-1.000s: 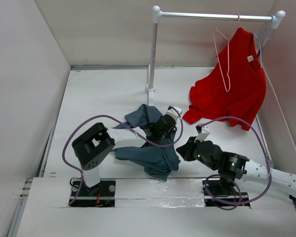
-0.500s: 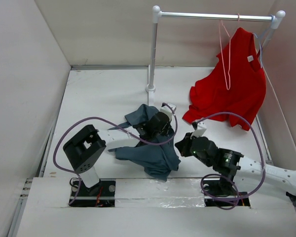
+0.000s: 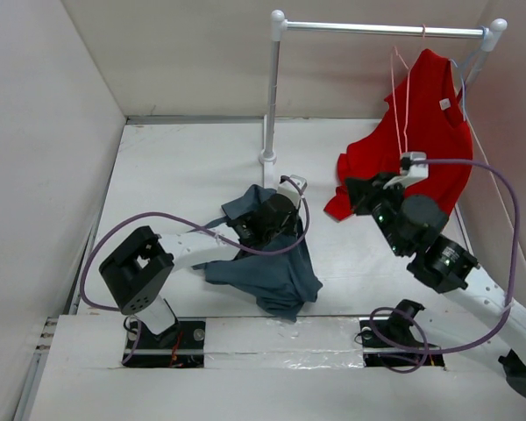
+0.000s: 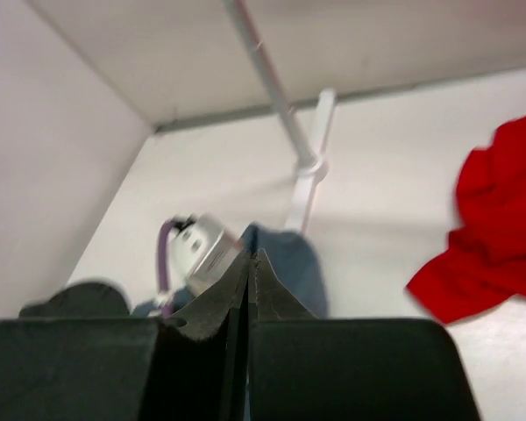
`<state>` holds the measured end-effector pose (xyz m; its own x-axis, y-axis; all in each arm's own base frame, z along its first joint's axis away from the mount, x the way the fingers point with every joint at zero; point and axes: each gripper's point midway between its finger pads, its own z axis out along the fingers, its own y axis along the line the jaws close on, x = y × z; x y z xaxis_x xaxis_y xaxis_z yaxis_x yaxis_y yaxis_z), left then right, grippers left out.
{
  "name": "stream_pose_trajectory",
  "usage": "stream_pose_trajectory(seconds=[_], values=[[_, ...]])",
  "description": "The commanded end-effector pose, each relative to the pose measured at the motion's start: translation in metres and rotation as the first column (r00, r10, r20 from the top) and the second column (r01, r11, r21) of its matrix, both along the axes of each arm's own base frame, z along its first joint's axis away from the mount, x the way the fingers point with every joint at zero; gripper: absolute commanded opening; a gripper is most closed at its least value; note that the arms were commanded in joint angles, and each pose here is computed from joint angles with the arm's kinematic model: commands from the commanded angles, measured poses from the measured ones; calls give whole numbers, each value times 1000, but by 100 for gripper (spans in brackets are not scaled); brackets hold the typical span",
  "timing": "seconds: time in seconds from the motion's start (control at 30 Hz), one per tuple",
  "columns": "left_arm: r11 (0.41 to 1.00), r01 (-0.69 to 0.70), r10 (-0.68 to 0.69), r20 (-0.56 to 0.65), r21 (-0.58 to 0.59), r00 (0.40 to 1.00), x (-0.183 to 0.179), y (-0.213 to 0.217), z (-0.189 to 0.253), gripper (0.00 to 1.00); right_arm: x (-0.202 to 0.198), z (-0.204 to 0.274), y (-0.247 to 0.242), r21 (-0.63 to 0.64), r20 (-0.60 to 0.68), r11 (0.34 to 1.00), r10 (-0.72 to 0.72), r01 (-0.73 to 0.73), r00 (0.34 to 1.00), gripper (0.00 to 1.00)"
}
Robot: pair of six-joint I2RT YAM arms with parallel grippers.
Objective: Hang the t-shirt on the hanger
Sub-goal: Pick up the hanger from the clothesline.
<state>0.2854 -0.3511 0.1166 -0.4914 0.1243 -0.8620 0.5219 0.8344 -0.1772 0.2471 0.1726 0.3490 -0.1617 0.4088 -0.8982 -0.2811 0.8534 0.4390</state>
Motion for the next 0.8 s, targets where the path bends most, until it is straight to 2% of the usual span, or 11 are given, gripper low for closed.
stream_pose_trajectory(seconds=[0.0, 0.1, 0.13, 0.17, 0.2, 0.23, 0.3, 0.5, 0.6, 0.77], values=[[996, 5, 0, 56, -84, 998, 4, -4, 36, 0, 24, 51, -36, -22, 119, 989, -144, 148, 982, 0], [995, 20, -13, 62, -102, 998, 2, -6, 40, 0, 42, 79, -68, -36, 153, 963, -257, 265, 954, 15], [994, 26, -19, 62, -104, 998, 2, -6, 39, 0, 57, 82, -88, -59, 162, 939, -325, 338, 932, 36], [994, 30, -24, 59, -106, 998, 1, -7, 38, 0, 61, 99, -97, -43, 190, 932, -346, 360, 919, 46], [994, 36, -30, 60, -105, 998, 0, -7, 37, 0, 67, 104, -101, -50, 195, 933, -341, 356, 920, 54], [994, 37, -31, 61, -102, 998, -1, -6, 36, 0, 75, 111, -124, -46, 199, 907, -402, 418, 894, 64], [993, 43, -36, 64, -110, 997, -2, -6, 38, 0, 97, 121, -129, -56, 208, 913, -384, 403, 899, 73], [988, 67, -57, 74, -137, 996, -10, -3, 43, 0, 178, 109, -156, -152, 108, 896, -404, 417, 908, 76], [987, 82, -74, 63, -142, 995, -13, -4, 41, 0, 203, 102, -152, -204, 98, 903, -367, 379, 925, 75], [983, 101, -93, 56, -152, 994, -17, -6, 40, 0, 224, 110, -153, -226, 125, 884, -390, 409, 912, 66]])
